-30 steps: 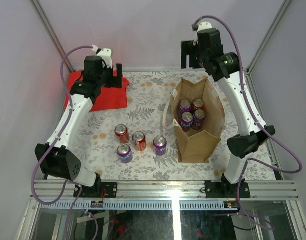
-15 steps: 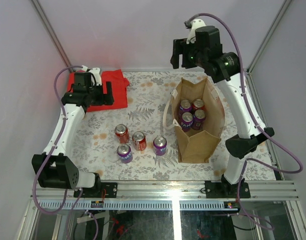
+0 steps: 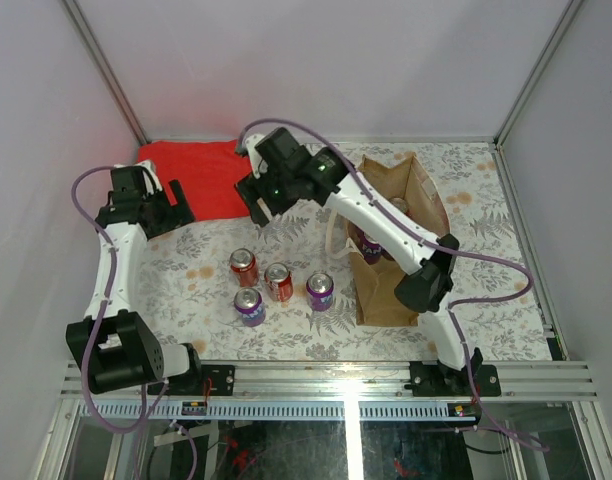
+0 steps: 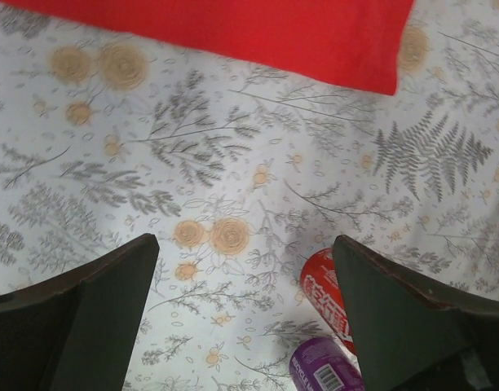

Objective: Place the beverage into the canvas bag
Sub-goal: Pick up the drink from the center of the board.

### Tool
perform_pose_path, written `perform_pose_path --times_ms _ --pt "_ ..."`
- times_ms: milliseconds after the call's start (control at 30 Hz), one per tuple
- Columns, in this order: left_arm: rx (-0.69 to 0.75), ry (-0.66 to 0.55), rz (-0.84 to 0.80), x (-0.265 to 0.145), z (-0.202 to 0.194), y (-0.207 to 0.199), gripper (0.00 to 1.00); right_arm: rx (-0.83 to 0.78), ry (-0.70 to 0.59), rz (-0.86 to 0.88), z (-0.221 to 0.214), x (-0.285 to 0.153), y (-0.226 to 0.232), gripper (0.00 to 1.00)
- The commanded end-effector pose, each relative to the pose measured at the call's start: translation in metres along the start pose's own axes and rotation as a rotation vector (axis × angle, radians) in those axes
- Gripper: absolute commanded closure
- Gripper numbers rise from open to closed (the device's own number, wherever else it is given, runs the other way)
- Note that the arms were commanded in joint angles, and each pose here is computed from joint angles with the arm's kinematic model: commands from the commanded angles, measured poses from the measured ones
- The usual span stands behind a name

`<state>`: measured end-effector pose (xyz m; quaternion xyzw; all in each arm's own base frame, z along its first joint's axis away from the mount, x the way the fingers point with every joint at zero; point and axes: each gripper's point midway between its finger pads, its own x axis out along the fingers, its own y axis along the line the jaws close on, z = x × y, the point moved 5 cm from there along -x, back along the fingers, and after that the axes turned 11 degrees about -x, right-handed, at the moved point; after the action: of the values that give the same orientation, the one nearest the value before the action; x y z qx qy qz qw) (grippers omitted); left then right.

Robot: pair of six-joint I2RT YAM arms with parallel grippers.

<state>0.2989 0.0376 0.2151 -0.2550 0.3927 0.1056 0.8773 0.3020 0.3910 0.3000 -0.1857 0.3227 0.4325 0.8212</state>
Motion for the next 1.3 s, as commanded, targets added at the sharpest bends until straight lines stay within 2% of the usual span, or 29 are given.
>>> perform_pose_path --times_ms 0,467,633,967,1267 --pt "-0.141 0.011 0.024 -0.002 -0.004 0.019 0.12 -0.045 0.081 0.135 -0.019 0.006 0.029 0.18" --pt "-0.241 0.056 0.054 0.001 -0.022 0.036 0.12 -0.011 0.157 0.36 -0.041 0.064 0.071 0.16" --pt "-0.302 0.087 0.078 0.001 -0.033 0.046 0.12 -0.013 0.14 0.352 -0.038 0.08 0.071 0.16" --pt "-0.276 0.097 0.099 -0.004 -0.029 0.05 0.12 -0.032 0.1 0.327 -0.034 0.098 0.085 0.14" --pt "-0.288 0.121 0.093 -0.001 -0.034 0.05 0.12 -0.081 0.154 0.231 -0.053 0.117 0.087 0.13"
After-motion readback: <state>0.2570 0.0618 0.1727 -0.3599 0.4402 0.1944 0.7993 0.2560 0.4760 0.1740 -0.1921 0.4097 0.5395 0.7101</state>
